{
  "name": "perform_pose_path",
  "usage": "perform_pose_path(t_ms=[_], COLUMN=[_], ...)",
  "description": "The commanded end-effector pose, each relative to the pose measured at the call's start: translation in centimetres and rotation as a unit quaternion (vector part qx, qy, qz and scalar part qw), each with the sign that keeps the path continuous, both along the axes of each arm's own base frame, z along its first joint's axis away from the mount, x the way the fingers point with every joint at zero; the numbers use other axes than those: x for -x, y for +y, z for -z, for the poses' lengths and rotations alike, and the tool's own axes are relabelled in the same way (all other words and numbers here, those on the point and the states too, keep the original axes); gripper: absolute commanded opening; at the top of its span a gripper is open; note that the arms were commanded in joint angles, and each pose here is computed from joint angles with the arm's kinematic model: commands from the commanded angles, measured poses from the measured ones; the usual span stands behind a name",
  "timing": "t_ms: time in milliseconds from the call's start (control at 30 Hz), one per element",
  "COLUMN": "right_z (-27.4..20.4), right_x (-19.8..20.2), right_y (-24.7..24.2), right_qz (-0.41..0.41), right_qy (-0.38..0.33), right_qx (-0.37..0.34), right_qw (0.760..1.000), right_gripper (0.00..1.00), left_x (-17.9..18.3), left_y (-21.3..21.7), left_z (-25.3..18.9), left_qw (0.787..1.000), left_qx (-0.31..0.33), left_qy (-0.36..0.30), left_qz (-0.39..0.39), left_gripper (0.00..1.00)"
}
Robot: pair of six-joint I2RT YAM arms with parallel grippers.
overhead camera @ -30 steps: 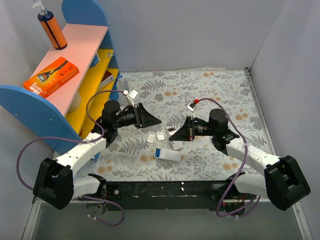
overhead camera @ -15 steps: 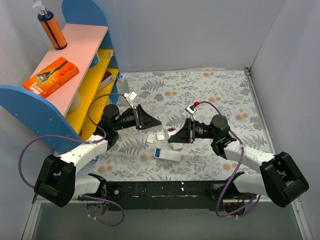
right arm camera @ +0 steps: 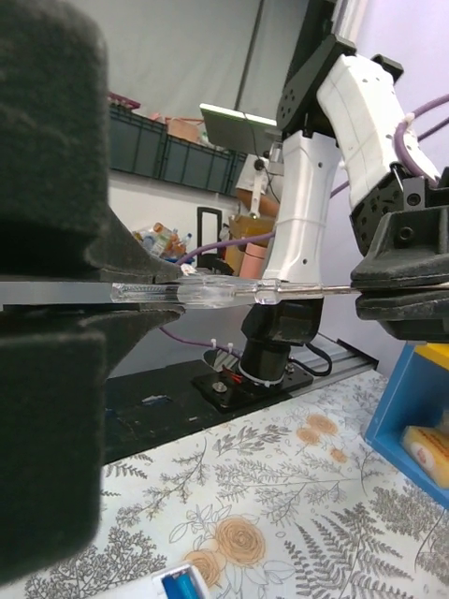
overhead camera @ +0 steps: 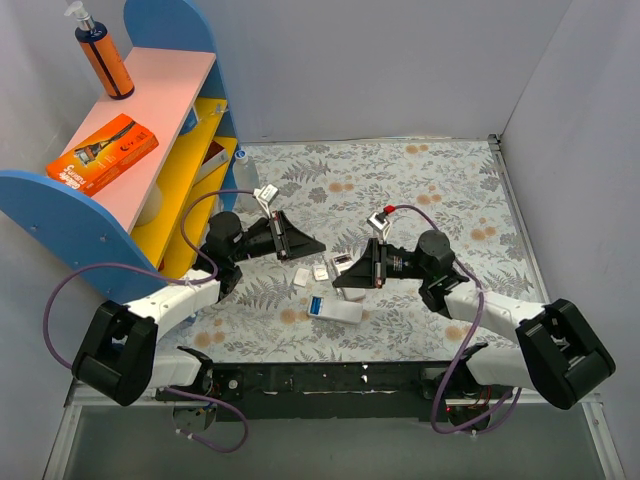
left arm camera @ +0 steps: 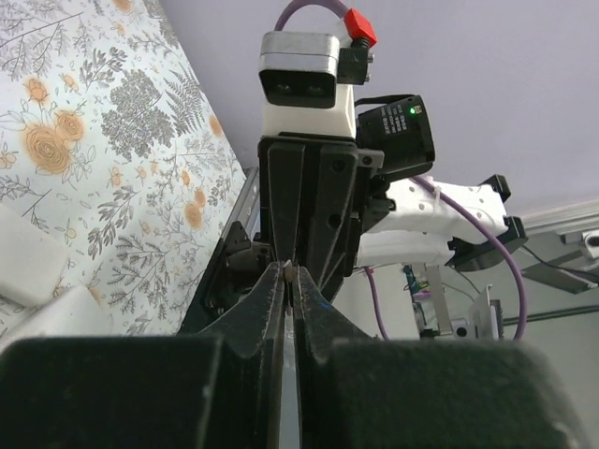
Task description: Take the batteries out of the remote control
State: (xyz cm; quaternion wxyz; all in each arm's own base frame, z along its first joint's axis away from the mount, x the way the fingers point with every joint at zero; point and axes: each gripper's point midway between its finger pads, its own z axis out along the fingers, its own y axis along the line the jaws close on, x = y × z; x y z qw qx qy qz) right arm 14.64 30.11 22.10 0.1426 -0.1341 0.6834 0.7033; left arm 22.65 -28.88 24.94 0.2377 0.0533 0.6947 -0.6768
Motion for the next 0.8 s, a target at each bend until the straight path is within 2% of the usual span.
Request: perform_pose_path(t_ms=[0, 33, 100, 133, 200, 300, 333, 367, 400, 433, 467, 567, 767], right_z=[0.2, -0.7, 1.1, 0.4, 0.3, -0.9, -2.1, -1.2, -1.1, -3.2, -2.0, -4.1, -3.7], right_x=[-1.0, -2.6, -3.3, -4.7, -5.4, -6.1, -6.4, -5.4, -4.9, -4.5, -3.6, -2.1, -2.4], right_y=[0.1, 0.2, -0.4, -0.9, -1.5, -1.7, -1.8, -1.3, -1.3, -1.3, -1.2, -1.4, -2.4], right_qz=[0.028, 0.062, 0.084, 0.115, 0.134, 0.156, 0.181, 0.163, 0.163, 0.183, 0.168, 0.186, 0.214], right_qy=[-0.065, -0.148, -0.182, -0.246, -0.281, -0.399, -0.449, -0.517, -0.553, -0.598, -0.637, -0.695, -0.73], right_qx=[0.036, 0.046, 0.109, 0.125, 0.147, 0.156, 0.145, 0.145, 0.136, 0.099, 0.094, 0.041, 0.049], right_qw=[0.997, 0.986, 0.974, 0.954, 0.939, 0.89, 0.863, 0.828, 0.806, 0.774, 0.746, 0.694, 0.647], right_gripper=[0.29, 0.37, 0.44, 0.44, 0.47, 0.52, 0.53, 0.54, 0.55, 0.55, 0.56, 0.56, 0.58], left_x=[-0.5, -1.0, -1.2, -1.8, -2.1, -2.8, -2.9, -2.9, -2.9, -2.9, -2.9, -2.7, -2.5], left_y=[-0.2, 0.0, 0.2, 0.4, 0.5, 0.7, 0.7, 0.7, 0.6, 0.6, 0.6, 0.6, 0.7], left_z=[0.2, 0.0, -0.4, -0.7, -1.1, -1.1, -1.2, -1.7, -1.9, -2.1, -2.4, -3.1, -4.4], left_qw=[0.999, 0.998, 0.996, 0.995, 0.992, 0.984, 0.982, 0.979, 0.978, 0.977, 0.976, 0.971, 0.967], left_qx=[-0.009, -0.005, -0.004, -0.001, -0.005, -0.005, -0.002, 0.009, 0.016, 0.022, 0.028, 0.04, 0.052], left_qy=[0.036, 0.05, 0.067, 0.076, 0.096, 0.143, 0.154, 0.172, 0.177, 0.181, 0.189, 0.212, 0.226], left_qz=[-0.014, -0.033, -0.052, -0.069, -0.083, -0.107, -0.11, -0.11, -0.108, -0.107, -0.105, -0.104, -0.102], left_gripper=[0.0, 0.0, 0.0, 0.0, 0.0, 0.0, 0.0, 0.0, 0.0, 0.0, 0.0, 0.0, 0.0])
